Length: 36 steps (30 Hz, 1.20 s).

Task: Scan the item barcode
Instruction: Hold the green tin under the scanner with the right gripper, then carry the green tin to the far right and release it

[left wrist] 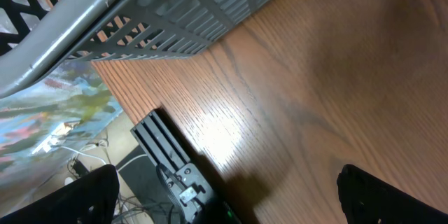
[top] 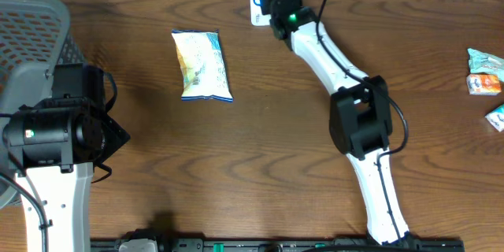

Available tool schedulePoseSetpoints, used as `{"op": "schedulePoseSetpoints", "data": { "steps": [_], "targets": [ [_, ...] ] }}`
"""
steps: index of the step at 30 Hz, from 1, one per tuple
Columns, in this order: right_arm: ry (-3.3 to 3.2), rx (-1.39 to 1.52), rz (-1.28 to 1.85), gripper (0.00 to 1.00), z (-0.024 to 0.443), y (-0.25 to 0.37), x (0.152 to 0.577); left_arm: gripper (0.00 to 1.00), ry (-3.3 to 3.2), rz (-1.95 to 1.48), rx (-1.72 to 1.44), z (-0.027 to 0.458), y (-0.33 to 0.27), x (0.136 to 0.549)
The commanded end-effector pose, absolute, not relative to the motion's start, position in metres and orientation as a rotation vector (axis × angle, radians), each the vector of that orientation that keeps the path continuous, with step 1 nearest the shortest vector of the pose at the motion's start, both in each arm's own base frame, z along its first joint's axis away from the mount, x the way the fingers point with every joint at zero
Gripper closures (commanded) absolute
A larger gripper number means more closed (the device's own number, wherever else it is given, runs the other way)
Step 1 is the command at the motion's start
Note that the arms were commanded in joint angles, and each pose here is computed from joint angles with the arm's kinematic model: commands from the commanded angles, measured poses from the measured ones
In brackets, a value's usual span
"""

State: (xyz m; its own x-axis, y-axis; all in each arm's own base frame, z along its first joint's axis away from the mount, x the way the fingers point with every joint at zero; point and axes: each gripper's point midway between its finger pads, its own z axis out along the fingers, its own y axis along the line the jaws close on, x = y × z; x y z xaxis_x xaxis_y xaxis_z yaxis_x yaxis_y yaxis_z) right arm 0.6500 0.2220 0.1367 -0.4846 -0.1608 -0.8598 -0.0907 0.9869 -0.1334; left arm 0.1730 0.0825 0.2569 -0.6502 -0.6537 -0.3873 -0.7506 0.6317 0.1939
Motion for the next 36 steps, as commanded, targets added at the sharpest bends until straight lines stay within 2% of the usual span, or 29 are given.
{"op": "schedulePoseSetpoints", "data": {
  "steps": [1, 5, 8, 13, 20, 22, 24, 25, 26, 31, 36],
  "targets": [
    [1.982, -0.008, -0.070, 0.50, 0.239, 0.174, 0.643, 0.02, 2.563, 0.495, -1.157, 0.258, 0.084, 0.171],
    [2.069, 0.085, -0.134, 0.51, 0.258, 0.112, 0.624, 0.03, 2.563, 0.495, -1.157, 0.258, 0.084, 0.171],
    [2.176, 0.138, -0.217, 0.51, 0.254, 0.061, 0.603, 0.02, 2.563, 0.495, -1.157, 0.258, 0.084, 0.171],
    [2.452, 0.272, -0.394, 0.50, 0.212, -0.040, 0.551, 0.02, 2.563, 0.496, -1.157, 0.258, 0.084, 0.171],
    [2.718, 0.502, -0.528, 0.50, 0.161, -0.142, 0.488, 0.02, 2.563, 0.495, -1.157, 0.258, 0.084, 0.171],
    [2.758, 0.564, -0.546, 0.45, 0.152, -0.163, 0.475, 0.02, 2.563, 0.496, -1.157, 0.258, 0.084, 0.171],
    [2.789, 0.627, -0.560, 0.33, 0.143, -0.184, 0.462, 0.02, 2.563, 0.495, -1.157, 0.258, 0.084, 0.171],
    [2.797, 0.665, -0.560, 0.22, 0.139, -0.192, 0.457, 0.02, 2.563, 0.495, -1.157, 0.258, 0.084, 0.171],
    [2.796, 0.718, -0.554, 0.18, 0.136, -0.201, 0.452, 0.02, 2.563, 0.496, -1.157, 0.258, 0.084, 0.171],
    [2.811, 0.820, -0.378, 0.07, 0.123, -0.212, 0.446, 0.02, 2.563, 0.495, -1.157, 0.258, 0.084, 0.171],
    [2.816, 0.820, -0.126, 0.02, 0.119, -0.194, 0.453, 0.02, 2.563, 0.495, -1.157, 0.258, 0.084, 0.171]
  ]
}}
